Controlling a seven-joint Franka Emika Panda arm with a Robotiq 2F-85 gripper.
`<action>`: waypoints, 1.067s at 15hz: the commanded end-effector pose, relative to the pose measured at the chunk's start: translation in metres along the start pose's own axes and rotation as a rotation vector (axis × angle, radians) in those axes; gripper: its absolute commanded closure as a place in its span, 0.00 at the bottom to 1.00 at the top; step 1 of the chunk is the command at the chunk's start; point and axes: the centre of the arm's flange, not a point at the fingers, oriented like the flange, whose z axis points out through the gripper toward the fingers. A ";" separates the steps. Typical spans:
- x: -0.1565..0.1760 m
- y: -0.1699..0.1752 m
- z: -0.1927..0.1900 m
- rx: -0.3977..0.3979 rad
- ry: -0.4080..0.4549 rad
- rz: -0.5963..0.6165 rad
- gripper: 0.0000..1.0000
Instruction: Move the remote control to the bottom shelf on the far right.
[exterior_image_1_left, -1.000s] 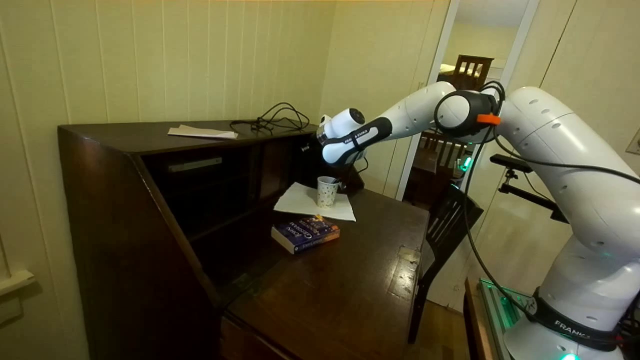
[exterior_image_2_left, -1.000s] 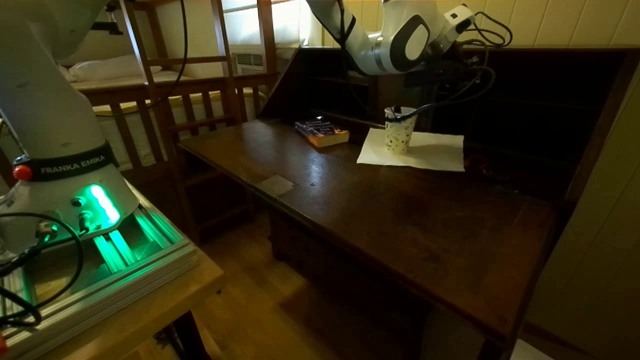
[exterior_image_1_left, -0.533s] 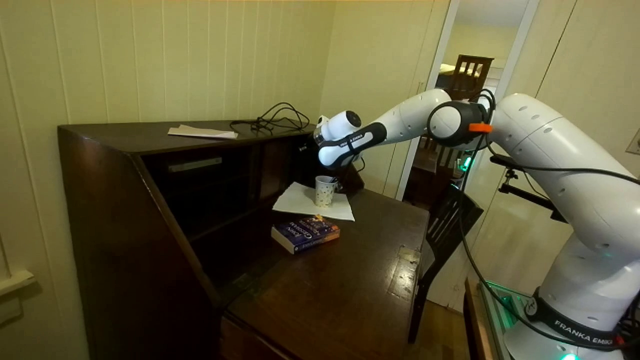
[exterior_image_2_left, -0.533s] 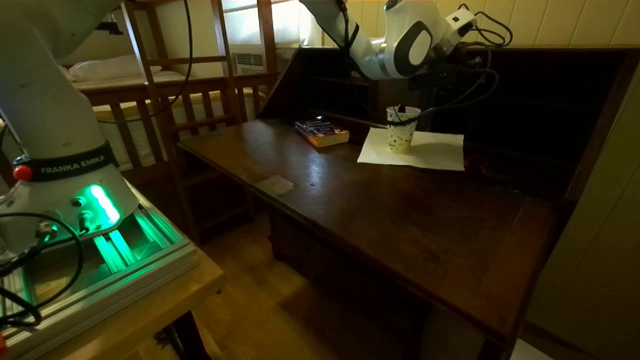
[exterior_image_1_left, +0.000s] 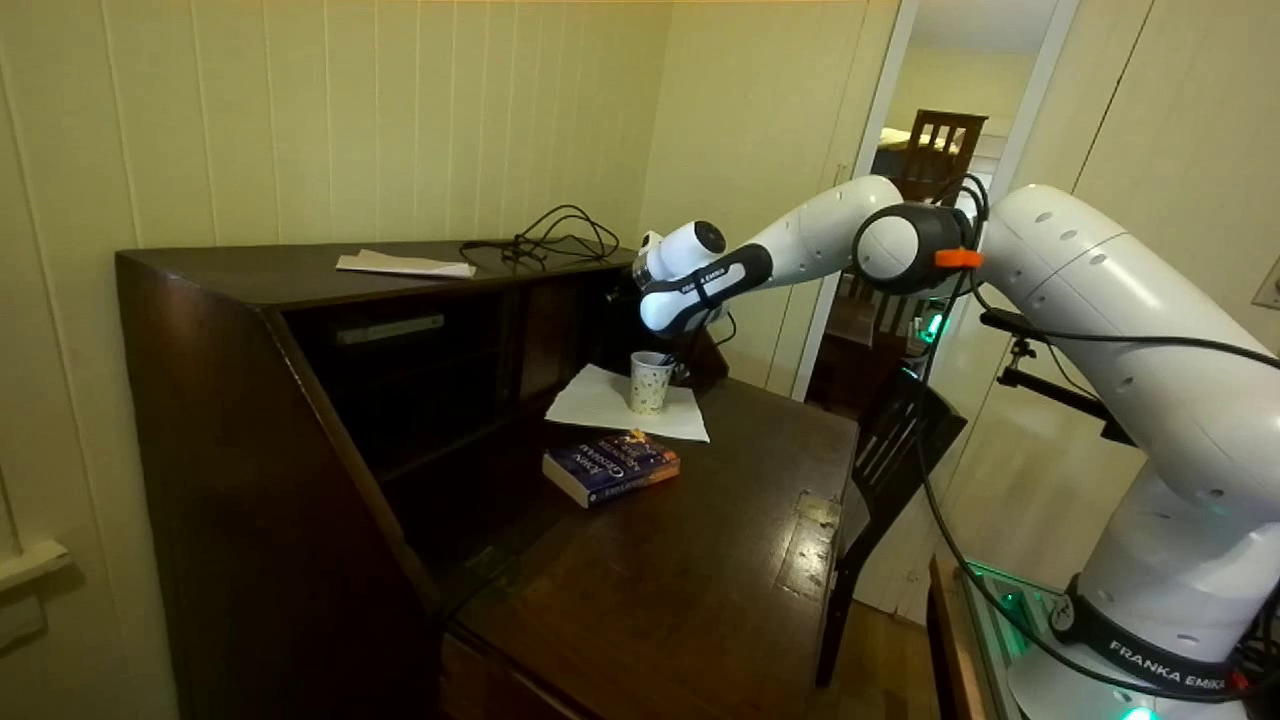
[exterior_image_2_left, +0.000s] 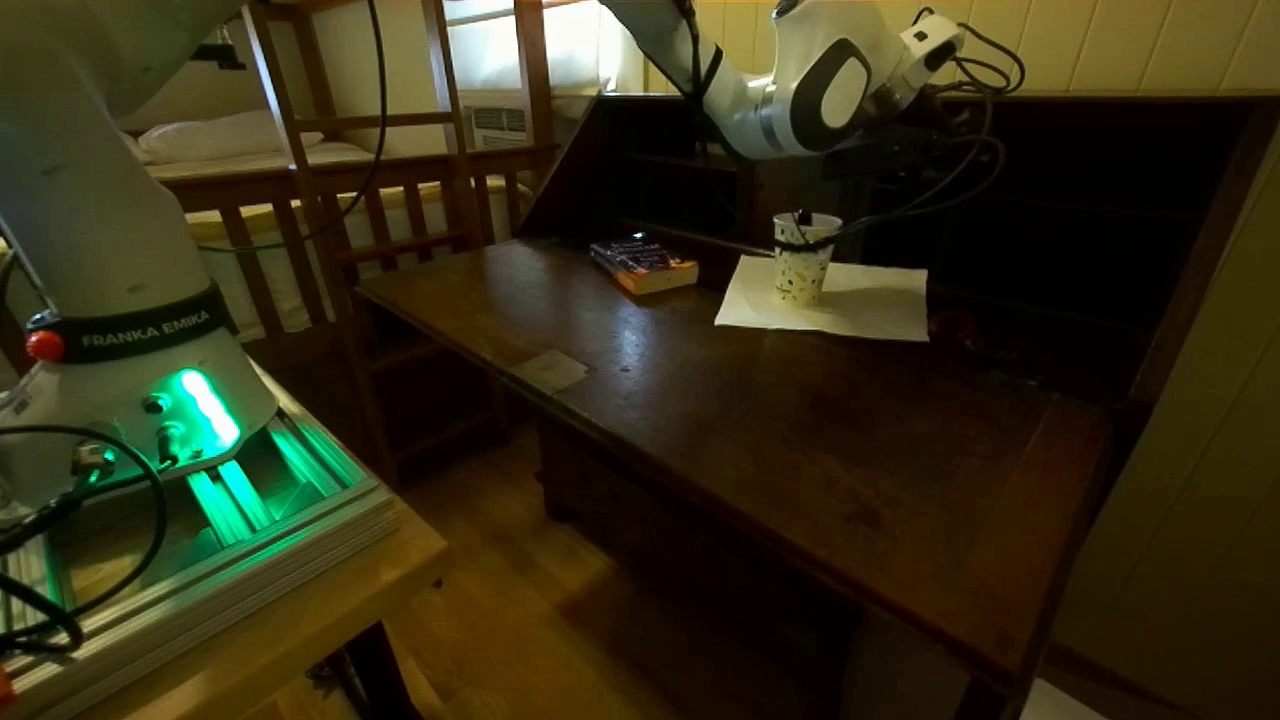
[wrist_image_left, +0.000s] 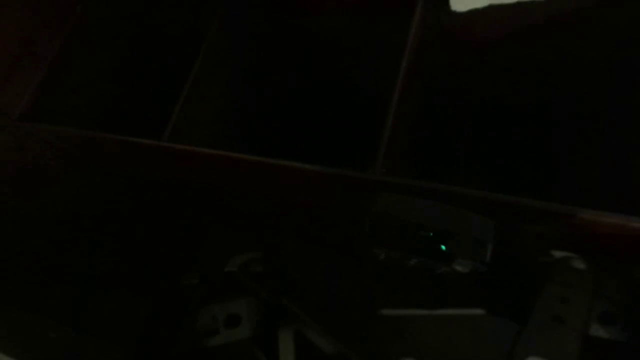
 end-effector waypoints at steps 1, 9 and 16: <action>-0.009 0.015 -0.045 0.104 -0.012 0.024 0.00; -0.031 0.071 -0.130 0.078 -0.100 0.058 0.00; -0.079 0.134 -0.223 -0.044 -0.165 0.079 0.00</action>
